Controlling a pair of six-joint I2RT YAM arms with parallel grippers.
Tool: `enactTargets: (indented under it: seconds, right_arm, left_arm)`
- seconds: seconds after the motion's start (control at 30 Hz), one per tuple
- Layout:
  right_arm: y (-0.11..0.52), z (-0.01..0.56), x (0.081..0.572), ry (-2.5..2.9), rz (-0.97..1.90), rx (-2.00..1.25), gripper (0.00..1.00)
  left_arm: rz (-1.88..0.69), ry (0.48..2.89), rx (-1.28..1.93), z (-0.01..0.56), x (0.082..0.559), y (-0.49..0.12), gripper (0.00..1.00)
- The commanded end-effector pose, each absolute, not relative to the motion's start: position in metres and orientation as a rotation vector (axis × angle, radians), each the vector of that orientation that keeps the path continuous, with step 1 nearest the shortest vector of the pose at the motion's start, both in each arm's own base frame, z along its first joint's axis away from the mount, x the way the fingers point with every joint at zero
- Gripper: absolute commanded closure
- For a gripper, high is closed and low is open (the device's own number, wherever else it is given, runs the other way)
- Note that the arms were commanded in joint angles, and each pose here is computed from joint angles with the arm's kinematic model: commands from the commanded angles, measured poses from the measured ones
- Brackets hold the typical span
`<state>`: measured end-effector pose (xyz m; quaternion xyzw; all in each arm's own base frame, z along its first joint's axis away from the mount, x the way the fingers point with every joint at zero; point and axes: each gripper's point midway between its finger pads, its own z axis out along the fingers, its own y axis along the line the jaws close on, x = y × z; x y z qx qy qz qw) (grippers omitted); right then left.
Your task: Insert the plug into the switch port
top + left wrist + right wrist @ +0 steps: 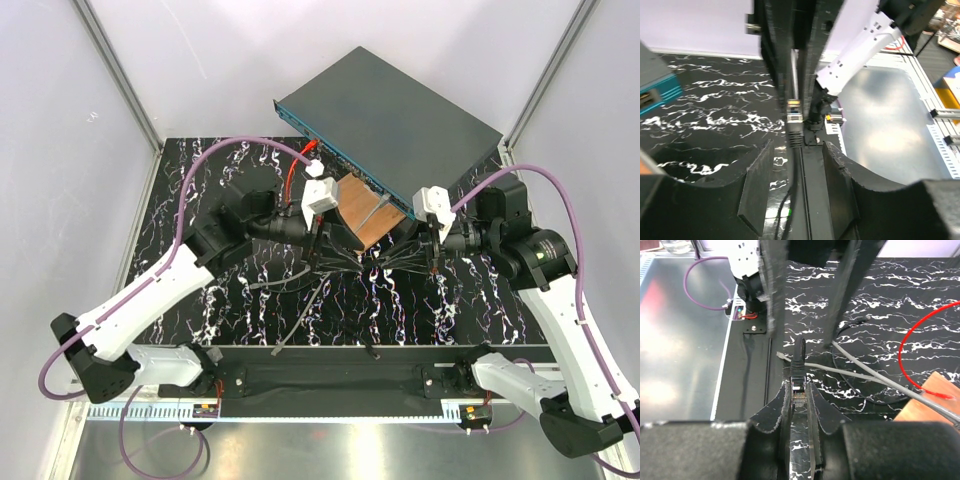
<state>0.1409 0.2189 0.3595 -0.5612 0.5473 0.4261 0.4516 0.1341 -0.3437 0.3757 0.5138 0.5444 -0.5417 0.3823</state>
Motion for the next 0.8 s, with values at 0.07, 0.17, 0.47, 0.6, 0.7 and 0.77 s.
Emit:
enactTargets:
  seconds: [0.07, 0.17, 0.47, 0.6, 0.7, 0.77]
  right_arm:
    - [0.220, 0.370, 0.143, 1.284, 0.988, -1.404, 1.00]
    - [0.220, 0.371, 0.145, 1.282, 0.984, -1.400, 1.00]
    - [0.221, 0.370, 0.145, 1.290, 0.984, -1.394, 1.00]
    - [0.221, 0.369, 0.146, 1.292, 0.982, -1.389, 1.00]
    - [0.221, 0.367, 0.147, 1.298, 0.977, -1.383, 1.00]
    - [0.221, 0.367, 0.148, 1.305, 0.975, -1.379, 1.00]
  left_arm:
    - [-1.413, 1.307, 1.354, 0.378, 0.123, -0.348, 0.52]
    - [-1.395, 1.325, 1.343, 0.374, 0.126, -0.350, 0.53]
    - [-1.346, 1.386, 1.313, 0.361, 0.138, -0.353, 0.63]
    - [-1.344, 1.389, 1.311, 0.360, 0.140, -0.355, 0.66]
    - [-1.350, 1.398, 1.321, 0.357, 0.138, -0.355, 0.66]
    - [-1.351, 1.402, 1.326, 0.354, 0.137, -0.355, 0.66]
